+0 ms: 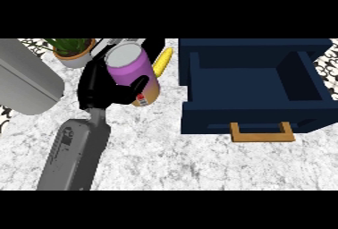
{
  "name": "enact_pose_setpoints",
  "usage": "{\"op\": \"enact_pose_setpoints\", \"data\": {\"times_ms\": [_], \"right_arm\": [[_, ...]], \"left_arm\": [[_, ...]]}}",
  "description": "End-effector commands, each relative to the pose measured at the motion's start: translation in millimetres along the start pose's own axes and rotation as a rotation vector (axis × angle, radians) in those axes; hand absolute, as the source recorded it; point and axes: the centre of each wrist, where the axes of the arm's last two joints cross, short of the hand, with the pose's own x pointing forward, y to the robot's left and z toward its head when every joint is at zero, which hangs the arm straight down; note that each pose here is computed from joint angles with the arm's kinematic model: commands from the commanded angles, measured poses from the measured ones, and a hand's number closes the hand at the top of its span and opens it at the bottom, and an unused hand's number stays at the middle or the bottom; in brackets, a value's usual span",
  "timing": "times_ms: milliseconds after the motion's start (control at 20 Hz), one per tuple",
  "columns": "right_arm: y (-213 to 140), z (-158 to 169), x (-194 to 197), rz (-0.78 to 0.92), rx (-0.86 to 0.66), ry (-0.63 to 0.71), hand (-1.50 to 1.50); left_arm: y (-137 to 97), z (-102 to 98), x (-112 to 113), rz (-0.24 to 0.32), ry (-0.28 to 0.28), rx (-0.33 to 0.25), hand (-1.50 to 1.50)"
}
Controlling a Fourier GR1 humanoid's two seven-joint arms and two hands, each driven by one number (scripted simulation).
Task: Pick up the can, place it into the drawer and close the drawer
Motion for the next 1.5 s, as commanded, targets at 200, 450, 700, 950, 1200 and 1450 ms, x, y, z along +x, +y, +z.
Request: {"op": "enact_pose_setpoints", "data": {"times_ms": [200, 450, 700, 950, 1200, 1450], "right_arm": [[7.1, -3.8, 3.5, 0.003, -0.001, 0.011, -1.50], [1.5, -1.0, 9.0, -0.012, 0.004, 0.001, -1.50], [3.0, -5.9, -0.7, -0.001, 0.006, -0.001, -1.50], [10.4, -30.1, 3.5, -0.006, 0.014, 0.006, -1.50], [10.4, -28.5, 5.6, -0.016, 0.014, -0.023, -1.50], [3.4, -37.7, 8.8, -0.023, 0.020, -0.014, -1.50]], "left_arm": [[-48.3, -28.4, 33.8, -0.038, -0.022, -0.021, 1.50], [-69.4, -44.2, 54.7, -0.028, -0.005, -0.026, 1.50], [-115.4, -63.9, 52.6, -0.060, -0.025, -0.020, 1.50], [-142.2, -68.0, 59.0, -0.060, -0.027, -0.049, 1.50], [-154.0, -85.8, 56.6, -0.085, -0.017, -0.044, 1.50], [-164.1, -93.5, 52.0, -0.105, -0.003, -0.025, 1.50]]}}
